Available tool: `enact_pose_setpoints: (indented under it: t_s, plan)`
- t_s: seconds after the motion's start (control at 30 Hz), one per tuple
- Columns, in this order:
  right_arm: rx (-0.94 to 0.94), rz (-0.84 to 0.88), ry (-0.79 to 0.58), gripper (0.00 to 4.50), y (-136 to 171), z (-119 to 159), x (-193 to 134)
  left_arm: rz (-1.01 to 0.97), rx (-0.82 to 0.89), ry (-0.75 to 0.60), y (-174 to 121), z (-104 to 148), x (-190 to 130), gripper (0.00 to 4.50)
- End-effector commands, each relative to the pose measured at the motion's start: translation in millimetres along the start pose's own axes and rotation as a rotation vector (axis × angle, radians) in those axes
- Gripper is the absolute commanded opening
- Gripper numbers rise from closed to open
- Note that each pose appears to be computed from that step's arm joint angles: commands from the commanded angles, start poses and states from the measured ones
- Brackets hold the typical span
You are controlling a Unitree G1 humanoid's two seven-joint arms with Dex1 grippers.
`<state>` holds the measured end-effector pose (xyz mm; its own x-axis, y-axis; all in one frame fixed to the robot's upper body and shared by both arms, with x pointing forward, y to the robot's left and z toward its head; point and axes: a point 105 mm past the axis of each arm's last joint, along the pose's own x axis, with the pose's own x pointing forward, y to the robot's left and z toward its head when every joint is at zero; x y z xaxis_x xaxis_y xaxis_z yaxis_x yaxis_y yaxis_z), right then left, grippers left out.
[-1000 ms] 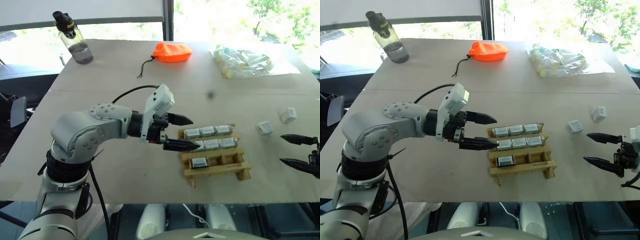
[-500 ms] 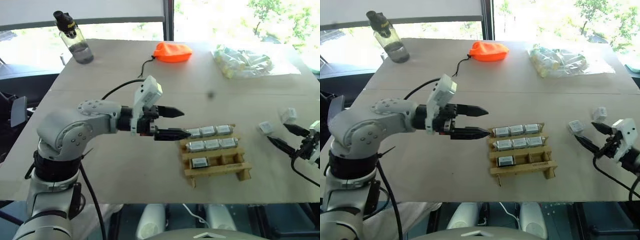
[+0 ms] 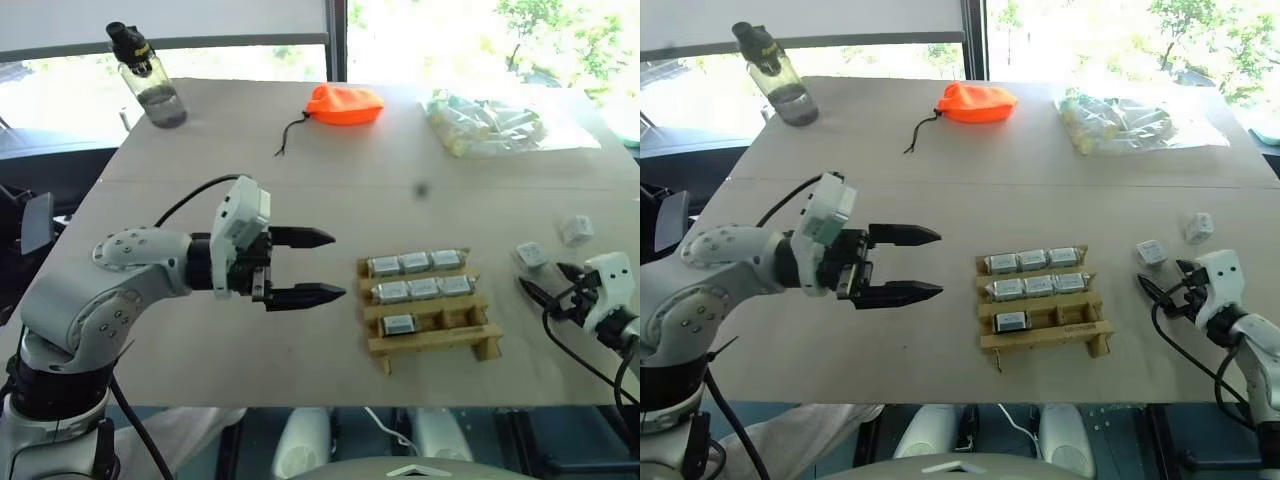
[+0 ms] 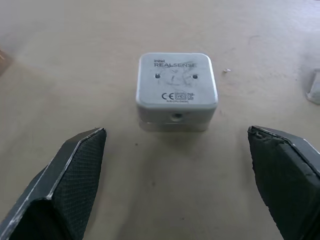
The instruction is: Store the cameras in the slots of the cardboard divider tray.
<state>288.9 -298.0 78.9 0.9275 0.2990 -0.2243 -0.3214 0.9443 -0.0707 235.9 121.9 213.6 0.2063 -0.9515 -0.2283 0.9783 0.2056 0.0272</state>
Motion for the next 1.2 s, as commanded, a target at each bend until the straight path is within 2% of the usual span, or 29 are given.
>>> enact_pose_setpoints:
  t_s: [0.03, 0.57, 0.67, 0.8, 0.97, 1.07, 1.2]
  plan:
    - [0.006, -0.022, -0.030, 4.50, -6, 10, 8, -0.050, 0.078, -0.027, -18, 7, -5, 4.36]
    - [-0.021, 0.004, -0.035, 4.50, -8, 7, 22, -0.032, 0.050, -0.029, -32, -6, -5, 4.36]
    - [-0.046, -0.002, -0.058, 3.81, -8, 10, 22, -0.032, 0.048, -0.029, -32, -6, -5, 4.42]
    - [-0.063, 0.000, -0.079, 1.87, -6, 13, 20, -0.035, 0.046, -0.028, -31, -6, -5, 4.42]
    - [-0.124, 0.070, -0.134, 1.88, 4, 28, 12, -0.014, -0.016, -0.021, -19, -8, 4, 4.42]
    - [-0.368, 0.217, -0.206, 1.88, 28, 53, 3, -0.020, -0.082, -0.049, -8, -2, 20, 4.42]
    - [-0.734, 0.432, -0.243, 1.88, 63, 66, -2, -0.064, -0.169, -0.065, 4, 3, 40, 4.42]
